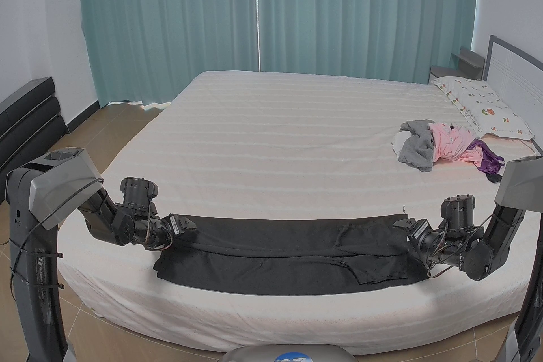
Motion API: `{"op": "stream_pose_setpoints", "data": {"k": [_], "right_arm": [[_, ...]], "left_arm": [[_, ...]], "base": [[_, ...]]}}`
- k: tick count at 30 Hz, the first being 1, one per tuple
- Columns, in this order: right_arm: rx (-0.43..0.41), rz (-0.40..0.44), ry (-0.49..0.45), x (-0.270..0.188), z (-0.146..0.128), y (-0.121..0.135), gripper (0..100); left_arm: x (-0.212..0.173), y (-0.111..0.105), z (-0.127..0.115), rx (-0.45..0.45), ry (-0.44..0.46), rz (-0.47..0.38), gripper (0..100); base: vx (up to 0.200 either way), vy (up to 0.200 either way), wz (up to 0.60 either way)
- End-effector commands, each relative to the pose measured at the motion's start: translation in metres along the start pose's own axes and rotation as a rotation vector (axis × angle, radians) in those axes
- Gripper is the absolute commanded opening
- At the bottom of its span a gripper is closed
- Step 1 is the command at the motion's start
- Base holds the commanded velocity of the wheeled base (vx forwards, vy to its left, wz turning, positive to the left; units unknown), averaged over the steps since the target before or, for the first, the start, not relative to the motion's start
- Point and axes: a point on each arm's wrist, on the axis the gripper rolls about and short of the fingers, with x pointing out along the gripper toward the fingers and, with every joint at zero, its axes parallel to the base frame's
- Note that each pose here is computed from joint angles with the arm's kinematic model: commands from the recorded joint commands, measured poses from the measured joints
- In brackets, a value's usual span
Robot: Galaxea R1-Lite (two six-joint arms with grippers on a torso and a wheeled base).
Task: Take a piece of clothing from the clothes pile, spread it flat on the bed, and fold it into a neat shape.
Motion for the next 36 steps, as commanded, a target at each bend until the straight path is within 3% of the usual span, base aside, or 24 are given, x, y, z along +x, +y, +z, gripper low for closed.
{"op": "stream_pose_setpoints", "data": {"k": [1,7,8,26,36], "right_arm": [[-0.003,-0.001,0.007,0.000,-0.002,0.000,100],[-0.004,-0.002,0.007,0.000,-0.002,0.000,100],[-0.004,-0.002,0.007,0.000,-0.002,0.000,100],[-0.002,-0.007,0.011,0.001,-0.002,-0.002,100],[0.017,0.002,0.010,0.001,0.003,-0.003,100]], "left_arm": [[0.003,0.003,-0.008,0.036,0.026,0.012,100],[0.003,0.006,-0.011,0.067,0.036,0.021,100],[0.003,0.005,-0.011,0.065,0.035,0.020,0],[-0.006,0.007,-0.007,0.050,0.020,0.029,0],[-0.008,0.003,-0.004,0.000,0.006,0.020,0]], "base": [[0.000,0.000,0.00],[0.000,0.000,0.00],[0.000,0.000,0.00],[0.000,0.000,0.00],[0.000,0.000,0.00]]}}
